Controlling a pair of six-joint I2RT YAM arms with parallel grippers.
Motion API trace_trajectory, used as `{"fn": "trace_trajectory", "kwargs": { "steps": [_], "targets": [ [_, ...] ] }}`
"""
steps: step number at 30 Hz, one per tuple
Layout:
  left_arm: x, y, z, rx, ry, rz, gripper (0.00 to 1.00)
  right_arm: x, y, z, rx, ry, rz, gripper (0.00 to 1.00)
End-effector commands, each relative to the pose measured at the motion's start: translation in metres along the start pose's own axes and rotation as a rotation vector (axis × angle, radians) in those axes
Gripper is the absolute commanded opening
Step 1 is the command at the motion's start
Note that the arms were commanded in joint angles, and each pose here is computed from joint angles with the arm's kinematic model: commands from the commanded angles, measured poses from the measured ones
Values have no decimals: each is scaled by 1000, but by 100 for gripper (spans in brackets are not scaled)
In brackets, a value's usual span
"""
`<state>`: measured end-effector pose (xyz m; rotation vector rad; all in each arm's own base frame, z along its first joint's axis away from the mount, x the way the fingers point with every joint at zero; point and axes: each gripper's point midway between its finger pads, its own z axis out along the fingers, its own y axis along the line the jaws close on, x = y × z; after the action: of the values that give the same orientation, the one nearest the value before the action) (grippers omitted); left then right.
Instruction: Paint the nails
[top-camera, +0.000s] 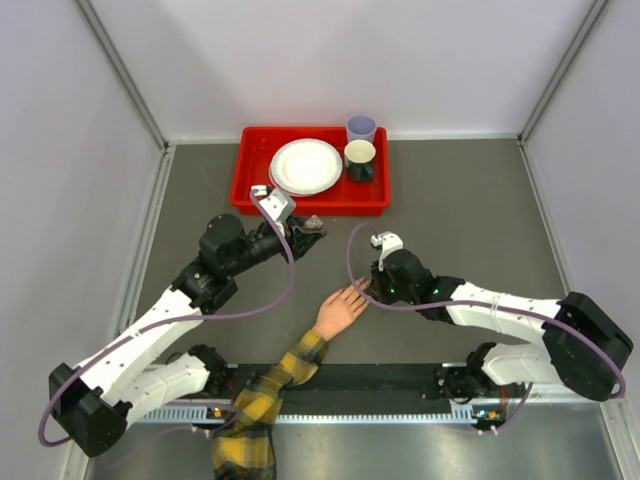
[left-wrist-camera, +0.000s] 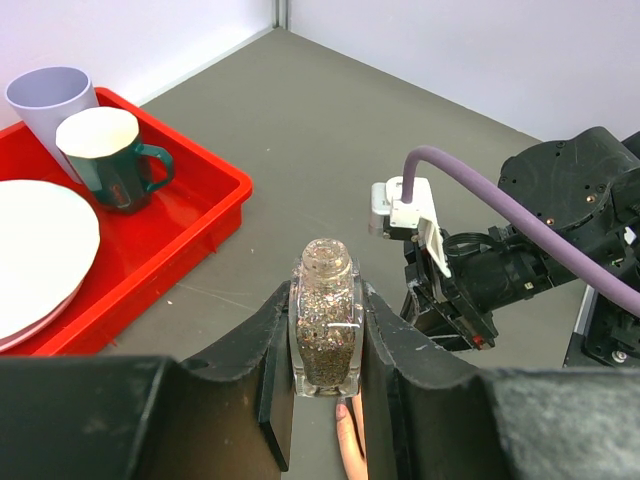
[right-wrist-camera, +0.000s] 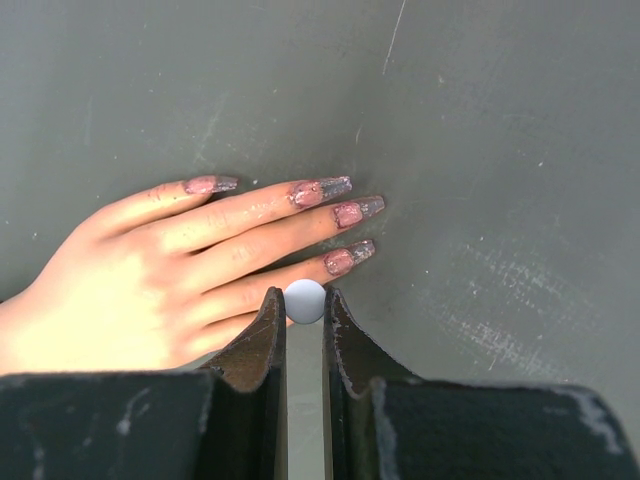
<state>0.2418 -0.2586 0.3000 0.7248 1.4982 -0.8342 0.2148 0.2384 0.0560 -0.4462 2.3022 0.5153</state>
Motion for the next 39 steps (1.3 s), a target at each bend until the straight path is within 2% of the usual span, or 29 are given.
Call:
{"fn": "trace_trajectory", "kwargs": {
  "steps": [1,39],
  "targets": [
    [-21,-4,-4,18,-77,19,0,-28,2,1,11,-75,21,0],
    [-22,-3,-4,16,-77,19,0,-28,-9,4,45,-69,27,0]
  ]
}}
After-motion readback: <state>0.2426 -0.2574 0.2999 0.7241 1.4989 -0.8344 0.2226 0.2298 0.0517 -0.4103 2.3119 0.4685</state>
